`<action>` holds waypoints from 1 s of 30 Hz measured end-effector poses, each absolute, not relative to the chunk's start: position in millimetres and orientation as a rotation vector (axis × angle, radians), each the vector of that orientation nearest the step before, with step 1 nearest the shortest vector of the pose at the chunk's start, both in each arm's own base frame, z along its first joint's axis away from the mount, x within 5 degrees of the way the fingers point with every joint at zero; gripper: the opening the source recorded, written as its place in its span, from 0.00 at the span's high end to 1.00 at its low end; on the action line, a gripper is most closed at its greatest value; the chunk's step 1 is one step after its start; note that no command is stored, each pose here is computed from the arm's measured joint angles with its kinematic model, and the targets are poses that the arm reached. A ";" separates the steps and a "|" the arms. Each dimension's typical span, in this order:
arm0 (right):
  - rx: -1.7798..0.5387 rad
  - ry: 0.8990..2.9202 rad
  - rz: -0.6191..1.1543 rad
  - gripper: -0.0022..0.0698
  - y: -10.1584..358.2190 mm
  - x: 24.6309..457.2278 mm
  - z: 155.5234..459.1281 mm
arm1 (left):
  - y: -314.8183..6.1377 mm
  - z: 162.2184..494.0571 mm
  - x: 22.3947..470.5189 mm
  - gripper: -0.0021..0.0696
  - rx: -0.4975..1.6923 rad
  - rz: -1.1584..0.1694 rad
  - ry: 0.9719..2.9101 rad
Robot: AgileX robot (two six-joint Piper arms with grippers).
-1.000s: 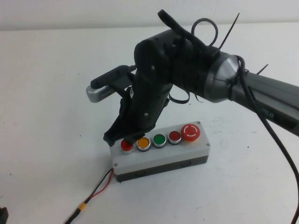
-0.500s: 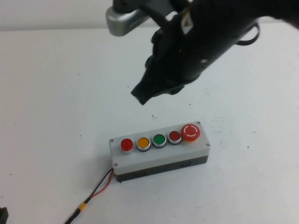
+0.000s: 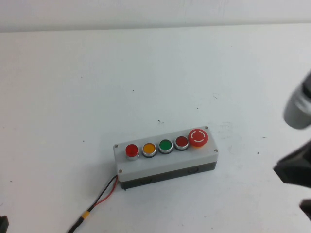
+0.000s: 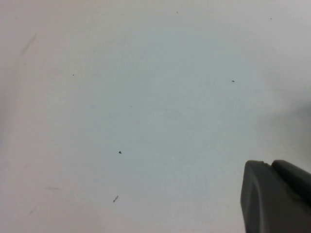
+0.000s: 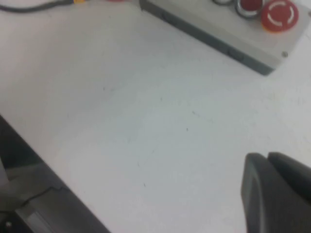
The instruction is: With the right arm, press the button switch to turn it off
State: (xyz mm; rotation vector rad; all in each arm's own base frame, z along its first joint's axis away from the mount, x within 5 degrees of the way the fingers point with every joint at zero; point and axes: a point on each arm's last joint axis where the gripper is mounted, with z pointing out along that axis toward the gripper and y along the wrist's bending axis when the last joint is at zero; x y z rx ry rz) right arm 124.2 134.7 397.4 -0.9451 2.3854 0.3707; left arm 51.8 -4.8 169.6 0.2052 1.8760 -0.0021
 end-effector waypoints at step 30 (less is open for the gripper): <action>-0.040 1.810 0.126 0.99 9.6 87.0 194.4 | -4.8 169.5 51.8 0.97 0.205 -0.002 1.877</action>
